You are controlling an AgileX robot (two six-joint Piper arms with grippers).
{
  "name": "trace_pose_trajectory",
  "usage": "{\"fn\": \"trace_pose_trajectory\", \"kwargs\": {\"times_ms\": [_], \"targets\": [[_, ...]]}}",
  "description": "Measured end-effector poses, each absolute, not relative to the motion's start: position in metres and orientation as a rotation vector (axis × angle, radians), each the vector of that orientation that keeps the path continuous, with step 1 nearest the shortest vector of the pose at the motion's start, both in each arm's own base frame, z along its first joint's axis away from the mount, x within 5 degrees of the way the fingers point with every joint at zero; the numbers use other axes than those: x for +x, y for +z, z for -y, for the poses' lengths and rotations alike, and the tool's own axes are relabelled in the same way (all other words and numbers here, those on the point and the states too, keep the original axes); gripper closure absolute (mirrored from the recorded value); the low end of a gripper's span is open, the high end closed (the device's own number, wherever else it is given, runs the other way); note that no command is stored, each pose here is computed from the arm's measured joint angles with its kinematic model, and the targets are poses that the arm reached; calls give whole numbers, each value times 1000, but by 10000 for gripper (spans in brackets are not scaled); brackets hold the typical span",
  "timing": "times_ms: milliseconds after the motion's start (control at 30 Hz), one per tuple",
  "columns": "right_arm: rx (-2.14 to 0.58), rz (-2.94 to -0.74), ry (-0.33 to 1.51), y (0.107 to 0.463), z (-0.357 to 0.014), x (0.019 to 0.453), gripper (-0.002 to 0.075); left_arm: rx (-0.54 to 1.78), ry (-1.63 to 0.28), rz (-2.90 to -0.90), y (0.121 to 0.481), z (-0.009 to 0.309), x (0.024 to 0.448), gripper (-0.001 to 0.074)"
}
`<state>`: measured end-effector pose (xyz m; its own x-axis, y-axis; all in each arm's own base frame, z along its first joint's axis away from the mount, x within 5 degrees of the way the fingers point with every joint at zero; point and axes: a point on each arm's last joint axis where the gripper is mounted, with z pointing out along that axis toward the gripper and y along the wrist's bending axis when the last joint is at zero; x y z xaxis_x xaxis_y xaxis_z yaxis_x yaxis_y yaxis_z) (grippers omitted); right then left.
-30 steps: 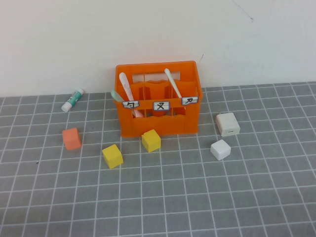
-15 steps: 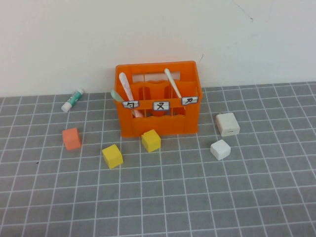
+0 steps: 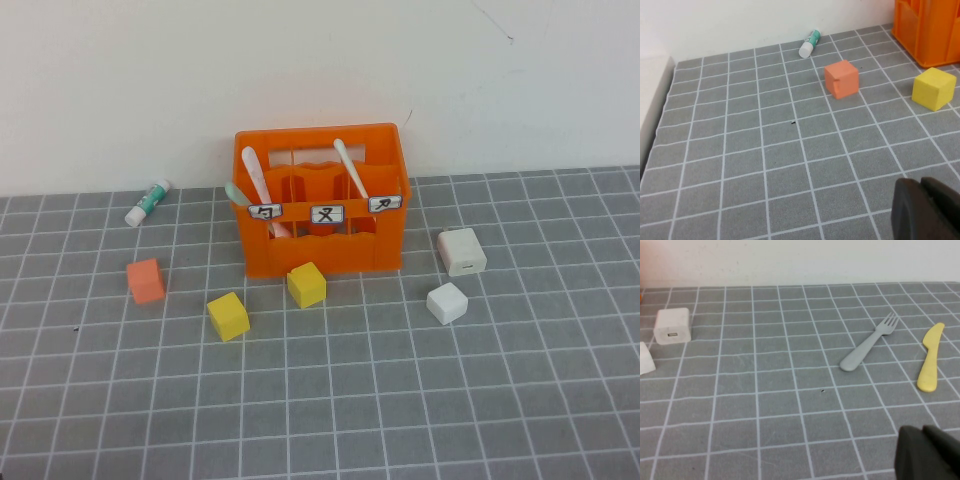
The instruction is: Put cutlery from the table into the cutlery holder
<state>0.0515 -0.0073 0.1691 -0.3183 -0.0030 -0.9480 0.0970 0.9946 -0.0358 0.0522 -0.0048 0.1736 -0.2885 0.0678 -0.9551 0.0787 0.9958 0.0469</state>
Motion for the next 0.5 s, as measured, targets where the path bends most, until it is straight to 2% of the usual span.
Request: {"fn": "trace_pose_trajectory", "kwargs": {"times_ms": [500], "targets": [[68,-1893,-100,169,7,51,729,100,-12,-1865,174,5,52,736]]}}
